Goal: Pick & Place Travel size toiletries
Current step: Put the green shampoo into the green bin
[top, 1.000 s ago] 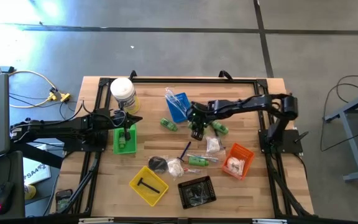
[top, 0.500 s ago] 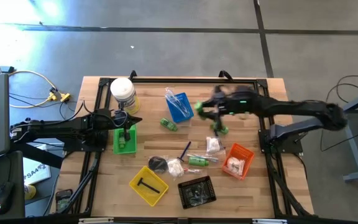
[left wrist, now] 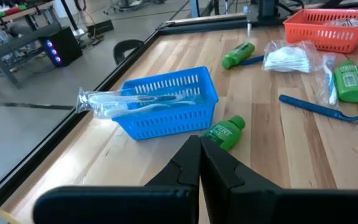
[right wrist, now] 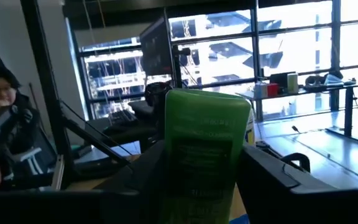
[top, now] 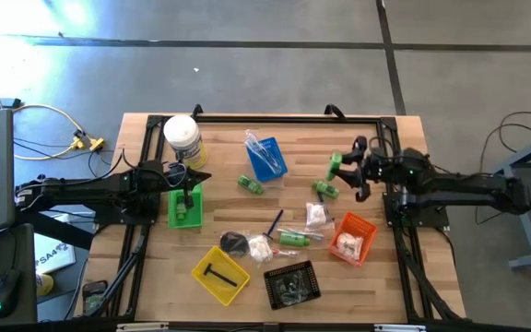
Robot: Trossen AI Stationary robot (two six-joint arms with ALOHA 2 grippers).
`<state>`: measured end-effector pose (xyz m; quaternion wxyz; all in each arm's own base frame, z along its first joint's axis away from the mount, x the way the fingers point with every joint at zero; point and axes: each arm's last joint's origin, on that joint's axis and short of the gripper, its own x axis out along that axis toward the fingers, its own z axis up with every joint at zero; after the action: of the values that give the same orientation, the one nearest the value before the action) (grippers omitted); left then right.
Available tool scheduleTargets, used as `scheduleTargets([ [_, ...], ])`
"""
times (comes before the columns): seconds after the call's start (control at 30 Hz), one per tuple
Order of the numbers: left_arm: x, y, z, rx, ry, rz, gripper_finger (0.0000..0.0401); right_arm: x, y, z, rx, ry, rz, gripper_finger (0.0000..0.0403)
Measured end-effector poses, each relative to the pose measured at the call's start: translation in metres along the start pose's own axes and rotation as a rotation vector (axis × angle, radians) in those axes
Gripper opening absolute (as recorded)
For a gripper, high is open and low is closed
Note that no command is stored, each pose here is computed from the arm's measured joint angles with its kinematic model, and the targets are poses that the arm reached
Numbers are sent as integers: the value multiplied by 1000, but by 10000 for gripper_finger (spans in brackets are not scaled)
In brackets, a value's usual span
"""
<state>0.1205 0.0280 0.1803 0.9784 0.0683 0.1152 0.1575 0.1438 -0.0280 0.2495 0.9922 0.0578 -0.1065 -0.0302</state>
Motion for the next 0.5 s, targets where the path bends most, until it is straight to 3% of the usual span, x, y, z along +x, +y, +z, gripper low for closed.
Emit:
scheduleTargets([
  [0.2, 0, 0, 0, 1, 2, 0, 0, -17, -4, -33, 57, -21, -31, 158],
  [0.5, 0, 0, 0, 1, 2, 0, 0, -10, -7, -32, 93, 24, -119, 157],
])
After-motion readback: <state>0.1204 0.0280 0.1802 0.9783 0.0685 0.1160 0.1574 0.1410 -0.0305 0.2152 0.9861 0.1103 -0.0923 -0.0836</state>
